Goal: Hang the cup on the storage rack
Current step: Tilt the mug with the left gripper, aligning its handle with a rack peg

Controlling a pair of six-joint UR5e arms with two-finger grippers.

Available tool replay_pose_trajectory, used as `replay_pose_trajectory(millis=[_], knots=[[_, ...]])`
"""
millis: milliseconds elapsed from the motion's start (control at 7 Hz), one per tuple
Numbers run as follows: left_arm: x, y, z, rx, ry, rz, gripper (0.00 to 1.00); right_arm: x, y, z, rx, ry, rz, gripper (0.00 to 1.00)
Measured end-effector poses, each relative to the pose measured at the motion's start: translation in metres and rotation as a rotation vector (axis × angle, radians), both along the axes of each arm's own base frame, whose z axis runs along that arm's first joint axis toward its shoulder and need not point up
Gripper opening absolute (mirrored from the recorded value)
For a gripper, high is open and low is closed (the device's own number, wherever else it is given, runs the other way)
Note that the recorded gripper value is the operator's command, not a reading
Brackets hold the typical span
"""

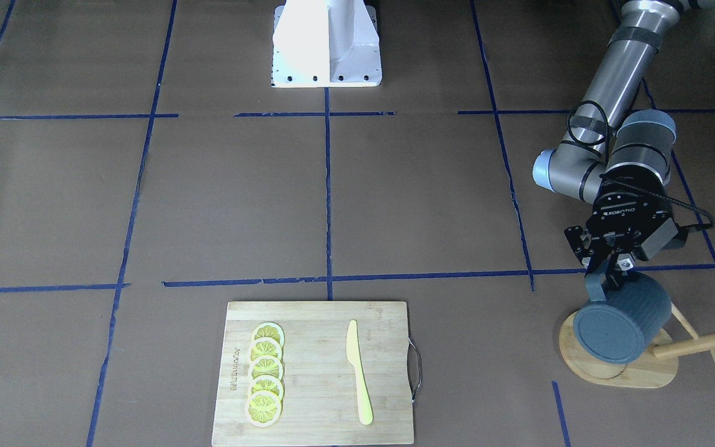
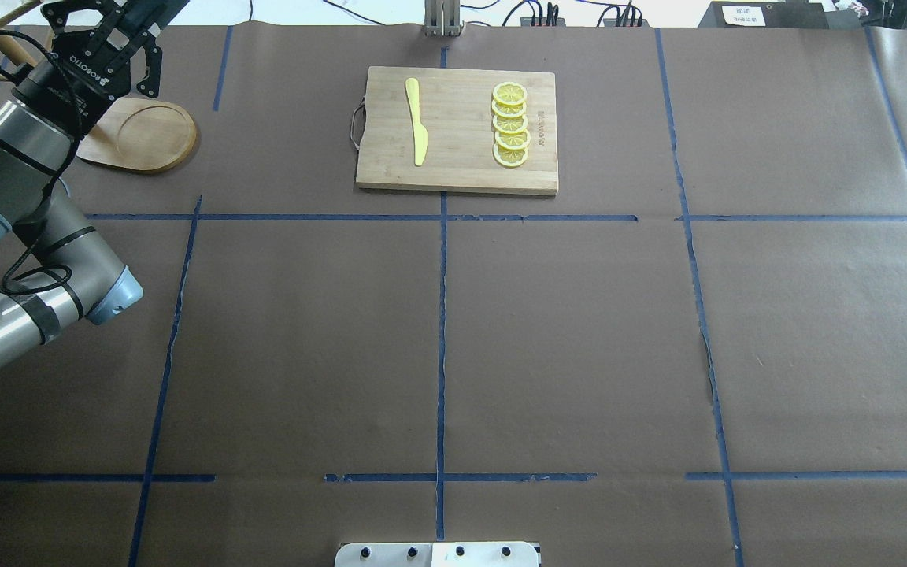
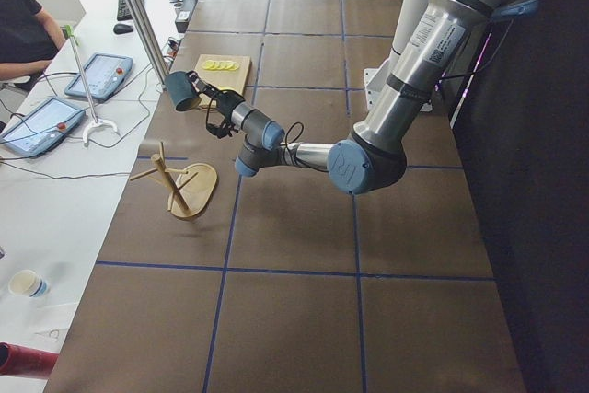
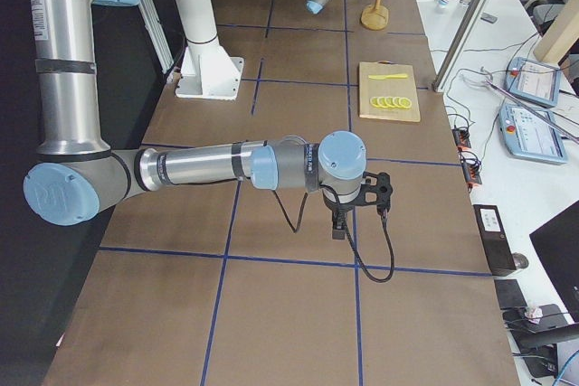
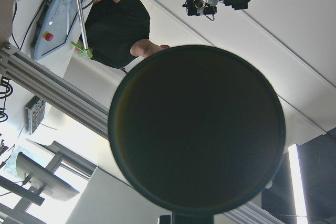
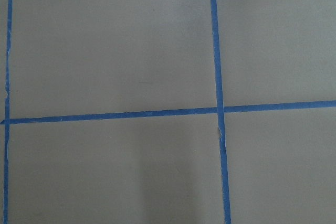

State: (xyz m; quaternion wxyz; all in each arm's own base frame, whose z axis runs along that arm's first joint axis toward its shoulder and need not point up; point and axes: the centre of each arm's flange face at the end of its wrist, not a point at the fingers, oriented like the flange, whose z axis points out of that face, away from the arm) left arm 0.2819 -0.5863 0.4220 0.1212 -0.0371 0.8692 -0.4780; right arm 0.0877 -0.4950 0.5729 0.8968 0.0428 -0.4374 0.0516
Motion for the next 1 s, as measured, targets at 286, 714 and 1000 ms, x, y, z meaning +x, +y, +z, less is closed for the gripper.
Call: replay_pose_trajectory(millis=[286, 714, 1000], knots=[[-0.010, -0.010, 0.022, -0.050, -0.025, -0.044, 0.00, 0.000, -0.002, -0.002, 0.003, 0.000, -0.001, 1.00], [-0.025, -0.023, 0.028, -0.083, -0.050, -0.078, 0.00, -0.001, -0.003, -0.004, 0.006, 0.000, -0.002, 1.00], [-0.028, -0.035, 0.027, -0.114, -0.071, -0.090, 0.00, -0.002, -0.003, -0.003, 0.005, 0.000, -0.003, 1.00]])
